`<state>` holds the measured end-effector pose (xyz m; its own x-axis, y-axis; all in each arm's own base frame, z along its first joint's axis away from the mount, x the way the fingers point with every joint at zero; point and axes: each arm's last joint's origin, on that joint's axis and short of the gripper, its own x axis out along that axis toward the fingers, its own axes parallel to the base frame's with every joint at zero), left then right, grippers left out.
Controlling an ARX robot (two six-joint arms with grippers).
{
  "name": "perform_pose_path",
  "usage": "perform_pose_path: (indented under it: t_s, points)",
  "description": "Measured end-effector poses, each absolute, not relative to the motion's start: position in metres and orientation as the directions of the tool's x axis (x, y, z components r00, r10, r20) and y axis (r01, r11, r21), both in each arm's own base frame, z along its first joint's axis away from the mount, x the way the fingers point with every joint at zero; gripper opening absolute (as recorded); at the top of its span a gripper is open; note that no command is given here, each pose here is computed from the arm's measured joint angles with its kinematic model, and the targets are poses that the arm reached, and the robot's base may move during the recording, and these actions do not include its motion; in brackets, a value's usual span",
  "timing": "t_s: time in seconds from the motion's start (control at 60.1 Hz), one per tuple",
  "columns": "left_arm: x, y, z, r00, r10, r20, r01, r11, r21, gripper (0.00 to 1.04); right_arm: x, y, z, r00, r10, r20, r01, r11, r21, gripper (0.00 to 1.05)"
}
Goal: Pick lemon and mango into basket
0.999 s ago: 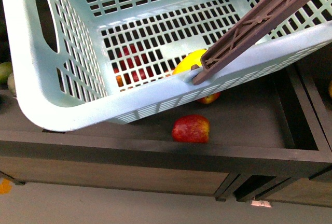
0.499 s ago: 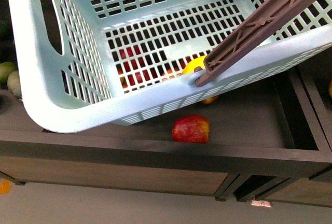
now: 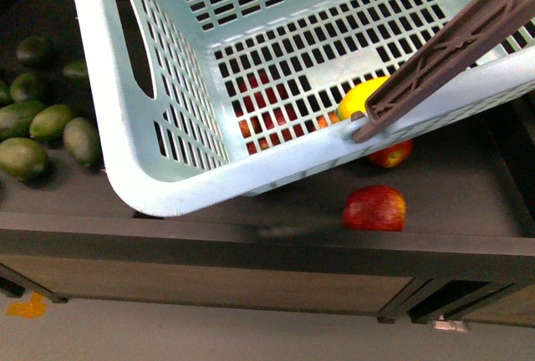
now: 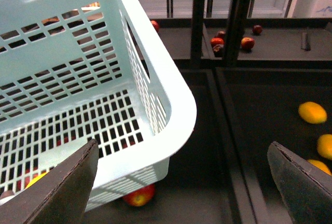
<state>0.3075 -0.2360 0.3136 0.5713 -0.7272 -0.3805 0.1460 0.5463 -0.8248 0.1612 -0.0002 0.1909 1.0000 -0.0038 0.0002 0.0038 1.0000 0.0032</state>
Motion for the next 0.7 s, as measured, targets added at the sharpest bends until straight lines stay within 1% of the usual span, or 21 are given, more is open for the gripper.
perform_pose_path:
  t_s: [0.433, 0.699]
  points:
    - [0.3107, -0.2318, 0.3131, 0.600, -0.702, -0.385, 0.136, 0.563, -0.815, 0.27, 0.1609, -0.0001, 0.1889, 1.000, -0.002, -0.009, 0.002, 1.000, 0.003, 0.96]
    - [0.3102, -0.2324, 0.3131, 0.587, -0.713, -0.383, 0.141, 0.555, -0.820, 0.27, 0.1607, -0.0001, 0.1892, 1.000, -0.001, -0.007, 0.001, 1.000, 0.003, 0.96]
